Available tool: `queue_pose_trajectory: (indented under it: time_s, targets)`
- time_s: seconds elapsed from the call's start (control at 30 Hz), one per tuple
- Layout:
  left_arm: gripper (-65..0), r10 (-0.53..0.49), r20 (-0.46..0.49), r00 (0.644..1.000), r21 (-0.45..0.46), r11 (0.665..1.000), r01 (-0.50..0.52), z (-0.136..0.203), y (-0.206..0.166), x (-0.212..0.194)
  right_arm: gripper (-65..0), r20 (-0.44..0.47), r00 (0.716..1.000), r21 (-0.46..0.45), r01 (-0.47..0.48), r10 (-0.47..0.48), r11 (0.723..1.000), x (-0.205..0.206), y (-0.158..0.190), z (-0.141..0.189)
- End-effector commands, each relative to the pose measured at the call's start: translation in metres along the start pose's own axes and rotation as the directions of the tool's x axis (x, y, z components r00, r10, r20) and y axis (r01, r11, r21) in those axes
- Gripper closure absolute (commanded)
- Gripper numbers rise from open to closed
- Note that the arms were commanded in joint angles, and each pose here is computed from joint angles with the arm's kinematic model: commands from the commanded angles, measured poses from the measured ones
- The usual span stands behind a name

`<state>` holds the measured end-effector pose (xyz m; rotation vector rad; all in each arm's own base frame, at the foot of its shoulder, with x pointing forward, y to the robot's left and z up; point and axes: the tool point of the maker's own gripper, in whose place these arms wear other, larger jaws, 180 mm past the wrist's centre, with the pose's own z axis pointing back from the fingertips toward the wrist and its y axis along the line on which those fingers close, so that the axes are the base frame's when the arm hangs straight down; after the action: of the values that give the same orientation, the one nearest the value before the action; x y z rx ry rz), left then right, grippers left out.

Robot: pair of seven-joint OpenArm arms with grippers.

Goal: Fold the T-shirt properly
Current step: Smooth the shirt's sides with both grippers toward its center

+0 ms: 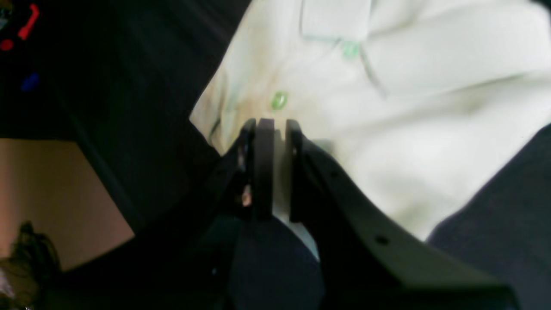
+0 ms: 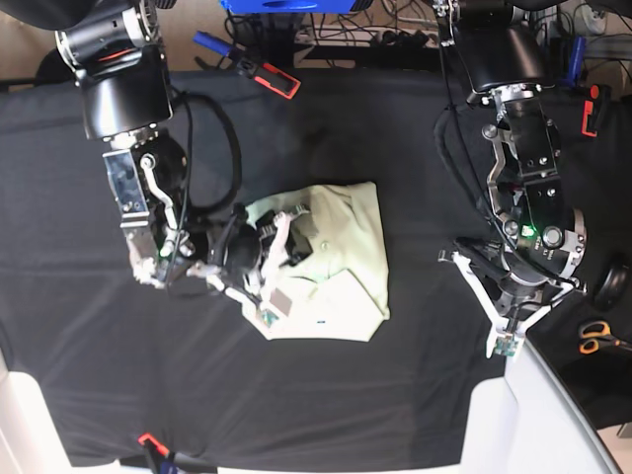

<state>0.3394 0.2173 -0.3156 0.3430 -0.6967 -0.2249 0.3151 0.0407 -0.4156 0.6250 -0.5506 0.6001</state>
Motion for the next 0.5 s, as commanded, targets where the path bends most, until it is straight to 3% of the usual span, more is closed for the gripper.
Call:
queue_pose_trajectory:
  time_s: [0.0,0.23,0.47]
  targets:
    - [0.0,0.004,0.049,0.999,0.013,1.0,-0.005,0.006,0.004,0.014,-4.4,0.065,0.998,0.011,-0.003,0.002,1.0,0.021,-0.001,0.001]
    - [0.0,0.003,0.037,0.999,0.003,1.0,-0.004,0.005,0.0,0.008,-4.4,0.013,0.999,0.061,0.048,-0.049,0.997,-0.018,-0.027,-0.012]
    - [0.0,-0.004,0.019,1.0,0.007,1.0,0.004,0.004,0.001,0.001,-4.4,0.004,0.986,-0.011,0.164,-0.164,0.986,-0.054,-0.068,0.004]
